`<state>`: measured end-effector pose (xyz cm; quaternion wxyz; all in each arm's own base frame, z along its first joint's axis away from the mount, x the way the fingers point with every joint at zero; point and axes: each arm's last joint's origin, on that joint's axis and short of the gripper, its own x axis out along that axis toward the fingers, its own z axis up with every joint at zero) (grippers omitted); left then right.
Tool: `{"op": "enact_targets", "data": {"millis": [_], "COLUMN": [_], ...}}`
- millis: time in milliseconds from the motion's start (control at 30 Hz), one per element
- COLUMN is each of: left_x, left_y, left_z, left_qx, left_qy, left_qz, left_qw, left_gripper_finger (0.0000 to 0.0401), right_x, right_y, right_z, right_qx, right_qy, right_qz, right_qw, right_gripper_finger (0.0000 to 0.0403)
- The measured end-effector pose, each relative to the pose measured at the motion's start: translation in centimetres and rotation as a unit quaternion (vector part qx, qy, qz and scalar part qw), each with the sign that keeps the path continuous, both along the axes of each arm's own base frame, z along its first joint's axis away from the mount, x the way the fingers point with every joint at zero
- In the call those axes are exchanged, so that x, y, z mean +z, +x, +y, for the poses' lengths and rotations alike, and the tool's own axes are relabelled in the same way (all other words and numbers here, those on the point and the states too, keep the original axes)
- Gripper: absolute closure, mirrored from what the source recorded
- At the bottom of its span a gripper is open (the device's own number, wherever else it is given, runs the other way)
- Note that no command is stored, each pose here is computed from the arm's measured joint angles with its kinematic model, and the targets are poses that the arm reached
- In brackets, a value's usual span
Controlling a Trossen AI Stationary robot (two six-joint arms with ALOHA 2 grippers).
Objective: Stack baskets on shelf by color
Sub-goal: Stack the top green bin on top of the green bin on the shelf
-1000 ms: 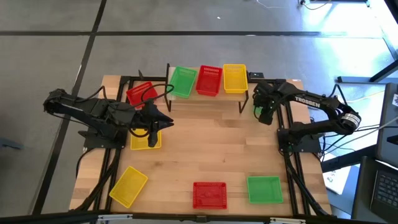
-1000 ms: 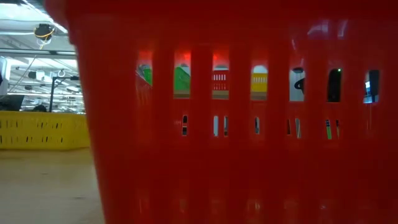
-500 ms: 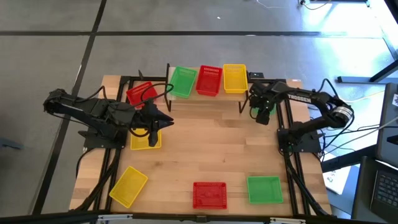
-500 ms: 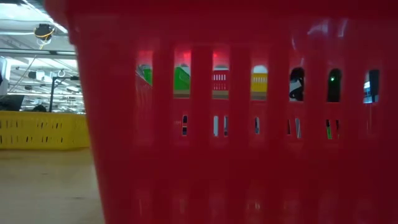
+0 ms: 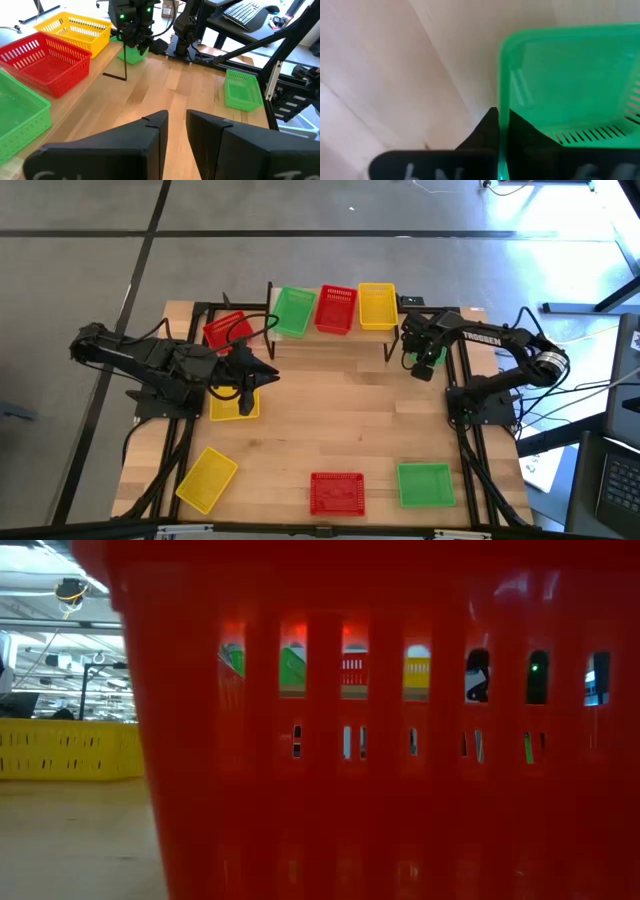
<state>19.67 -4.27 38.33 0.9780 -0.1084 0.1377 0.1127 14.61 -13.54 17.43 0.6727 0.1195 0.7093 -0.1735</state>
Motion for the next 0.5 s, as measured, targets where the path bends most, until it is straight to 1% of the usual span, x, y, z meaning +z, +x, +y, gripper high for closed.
{"op": "enact_targets", "data": {"millis": [267,400,500], "left_x": [0.0,0.0,0.0], "left_y": [0.0,0.0,0.0], "left_z": [0.0,0.0,0.0], "left_qx": [0.0,0.0,0.0], "left_qy": [0.0,0.001,0.001], "left_qz": [0.0,0.0,0.0], "left_qw": [1.0,1.0,1.0], "left_gripper_finger": [0.0341,0.0341,0.0341], "right_x": [2.9,4.9,6.5], "right_y": [-1.2,-1.5,-1.6], "right_z": [2.1,3.7,5.3], "right_qx": [-0.034,-0.048,-0.051], "right_qy": [-0.014,-0.022,-0.015], "right_qz": [0.019,0.018,0.03], "right_qw": [0.999,0.998,0.998], "right_gripper_finger": [0.0401,0.0401,0.0402]}}
